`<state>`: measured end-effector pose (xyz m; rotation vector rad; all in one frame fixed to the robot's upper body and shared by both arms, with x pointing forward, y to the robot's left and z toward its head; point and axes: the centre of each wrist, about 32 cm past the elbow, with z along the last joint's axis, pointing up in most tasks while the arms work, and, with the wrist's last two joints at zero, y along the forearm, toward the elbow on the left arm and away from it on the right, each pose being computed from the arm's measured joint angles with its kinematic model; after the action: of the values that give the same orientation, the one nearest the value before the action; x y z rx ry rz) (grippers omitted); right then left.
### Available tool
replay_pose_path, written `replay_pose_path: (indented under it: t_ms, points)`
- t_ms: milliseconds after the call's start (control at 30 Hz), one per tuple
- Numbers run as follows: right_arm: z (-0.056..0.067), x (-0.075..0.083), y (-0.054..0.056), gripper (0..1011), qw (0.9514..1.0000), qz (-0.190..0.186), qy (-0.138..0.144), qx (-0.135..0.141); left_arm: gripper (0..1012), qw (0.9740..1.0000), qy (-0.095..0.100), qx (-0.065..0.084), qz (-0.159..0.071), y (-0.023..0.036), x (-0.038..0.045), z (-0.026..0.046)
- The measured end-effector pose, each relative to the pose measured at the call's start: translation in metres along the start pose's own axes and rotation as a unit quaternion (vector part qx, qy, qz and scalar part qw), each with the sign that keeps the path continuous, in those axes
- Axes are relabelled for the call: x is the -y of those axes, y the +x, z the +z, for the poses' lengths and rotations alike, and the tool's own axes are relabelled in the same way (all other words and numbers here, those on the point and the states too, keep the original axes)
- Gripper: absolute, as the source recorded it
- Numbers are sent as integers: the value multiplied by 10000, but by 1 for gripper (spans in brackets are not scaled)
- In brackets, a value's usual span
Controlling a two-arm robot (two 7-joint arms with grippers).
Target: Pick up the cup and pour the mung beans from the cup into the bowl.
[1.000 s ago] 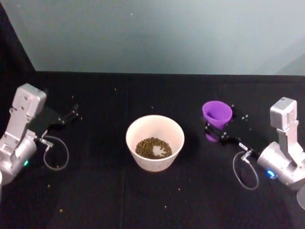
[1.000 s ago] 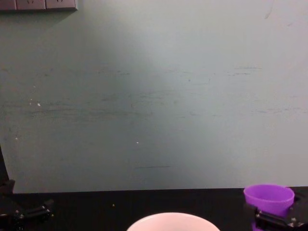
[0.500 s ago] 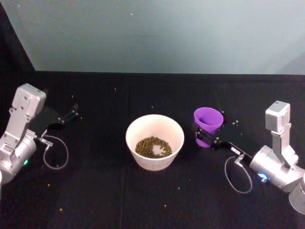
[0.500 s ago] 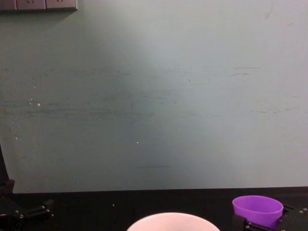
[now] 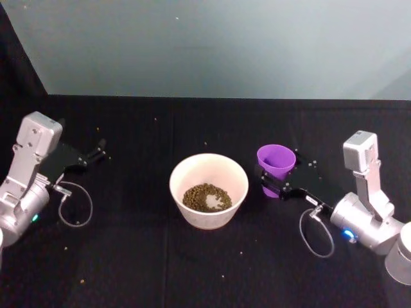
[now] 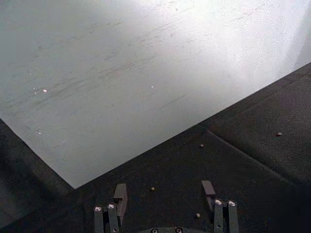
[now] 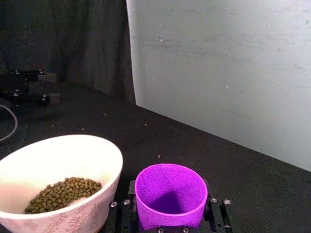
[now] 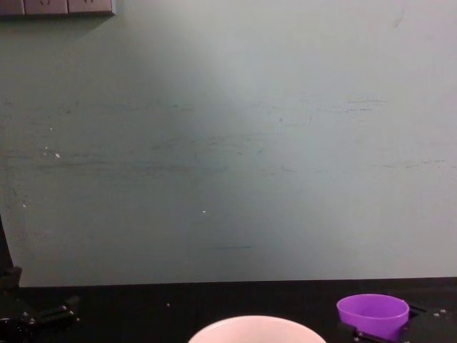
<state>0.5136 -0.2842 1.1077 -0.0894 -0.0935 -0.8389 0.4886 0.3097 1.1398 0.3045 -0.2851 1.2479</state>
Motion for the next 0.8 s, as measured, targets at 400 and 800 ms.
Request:
replay_pose_path:
  t_ms: [400, 800]
  points:
    - [35, -57, -20, 735, 10000, -33, -82, -34, 1000, 10000, 0, 0, 0, 0, 0, 0]
    - [33, -52, -19, 888, 10000, -36, -77, -28, 1000, 10000, 0, 0, 0, 0, 0, 0]
